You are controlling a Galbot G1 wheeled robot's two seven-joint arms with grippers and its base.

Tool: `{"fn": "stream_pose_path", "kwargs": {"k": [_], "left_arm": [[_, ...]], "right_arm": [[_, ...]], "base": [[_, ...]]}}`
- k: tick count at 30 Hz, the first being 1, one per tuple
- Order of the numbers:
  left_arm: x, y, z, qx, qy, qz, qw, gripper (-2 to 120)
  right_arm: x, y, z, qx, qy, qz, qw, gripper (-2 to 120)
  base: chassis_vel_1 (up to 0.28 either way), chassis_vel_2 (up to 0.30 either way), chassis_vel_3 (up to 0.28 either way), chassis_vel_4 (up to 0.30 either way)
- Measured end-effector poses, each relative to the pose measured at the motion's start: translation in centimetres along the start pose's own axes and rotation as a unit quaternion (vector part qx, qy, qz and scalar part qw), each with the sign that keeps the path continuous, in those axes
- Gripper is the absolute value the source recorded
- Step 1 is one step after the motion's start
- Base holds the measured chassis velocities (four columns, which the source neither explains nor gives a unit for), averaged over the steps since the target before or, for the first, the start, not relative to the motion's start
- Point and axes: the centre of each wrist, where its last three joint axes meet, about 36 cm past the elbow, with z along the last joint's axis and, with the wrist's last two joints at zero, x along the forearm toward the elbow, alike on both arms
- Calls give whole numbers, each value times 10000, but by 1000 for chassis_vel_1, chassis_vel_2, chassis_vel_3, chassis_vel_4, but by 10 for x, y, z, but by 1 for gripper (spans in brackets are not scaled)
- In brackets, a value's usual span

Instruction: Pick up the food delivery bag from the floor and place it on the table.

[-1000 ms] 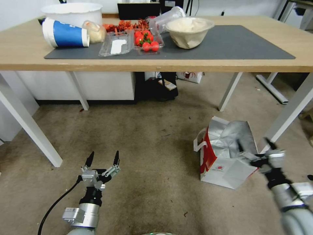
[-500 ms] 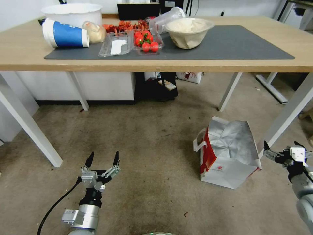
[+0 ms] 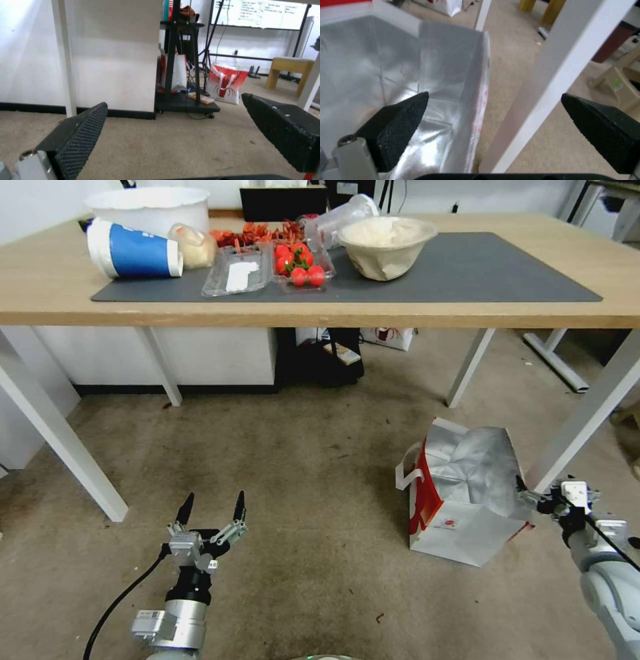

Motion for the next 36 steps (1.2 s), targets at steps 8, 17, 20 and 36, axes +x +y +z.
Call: {"fn": "stream_pose_path", "kwargs": {"k": [8,17,20,36], "left_arm": [[0,-1,2,-15,25,-38,10000,100],[1,-3,4,-15,34,-65,10000,100],[0,-4,4,-14,31,-74,10000,100],[1,-5,5,-14,36,-152,9999,100]], "right_arm": [[-10,7,-2,137,240,-148,9995,100],[-23,10,-10,309,601,-135,9976,100],[-26,11,-7,330,716,-149,9968,100],[-31,20,8,210,1011,-165,9945,93]], "base": [[0,0,0,0],[0,0,0,0],[0,0,0,0],[0,0,0,0]]}}
